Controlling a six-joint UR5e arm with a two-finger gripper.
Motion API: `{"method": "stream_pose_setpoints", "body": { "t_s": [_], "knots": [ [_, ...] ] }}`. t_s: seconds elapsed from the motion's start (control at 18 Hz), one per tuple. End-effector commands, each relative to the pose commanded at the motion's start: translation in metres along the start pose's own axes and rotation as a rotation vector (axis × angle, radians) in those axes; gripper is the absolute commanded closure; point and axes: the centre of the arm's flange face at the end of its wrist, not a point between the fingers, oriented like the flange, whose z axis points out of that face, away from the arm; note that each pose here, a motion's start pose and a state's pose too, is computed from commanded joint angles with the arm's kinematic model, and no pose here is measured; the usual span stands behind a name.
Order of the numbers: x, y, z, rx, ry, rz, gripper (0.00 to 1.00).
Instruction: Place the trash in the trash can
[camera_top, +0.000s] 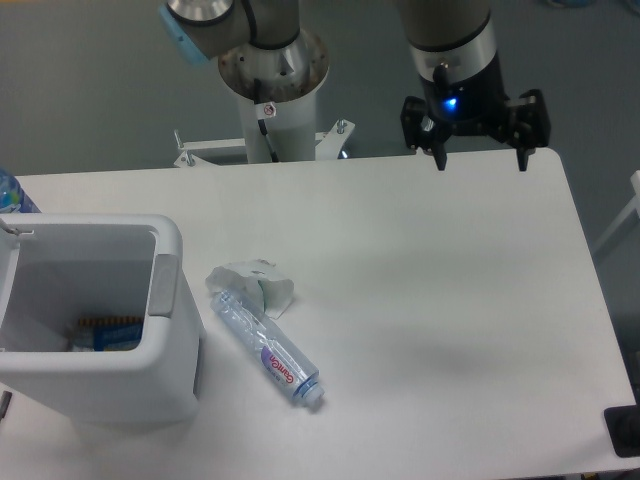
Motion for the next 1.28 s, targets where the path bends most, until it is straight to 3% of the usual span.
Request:
{"method": "stream_pose_setpoints", "body": {
  "t_s": [0.56,0.67,0.78,0.89,1.11,1.28],
  "knots": [
    [-0.002,-0.006,0.003,0.091,0.017,-0.036,0.0],
    [0.006,-0.009,0.014,0.113,0.052,-0.052,0.0],
    [0.015,-0.012,0.025,0.163,0.063,-0.179,0.0],
    [0.023,-0.01,0.032,0.205,0.024,-0.273,0.0],
    [0.062,-0.023,0.04,0.208,0.052,-0.208,0.0],
    [0.106,-0.035,0.063,0.181,0.1,-0.037,0.0]
  ]
}}
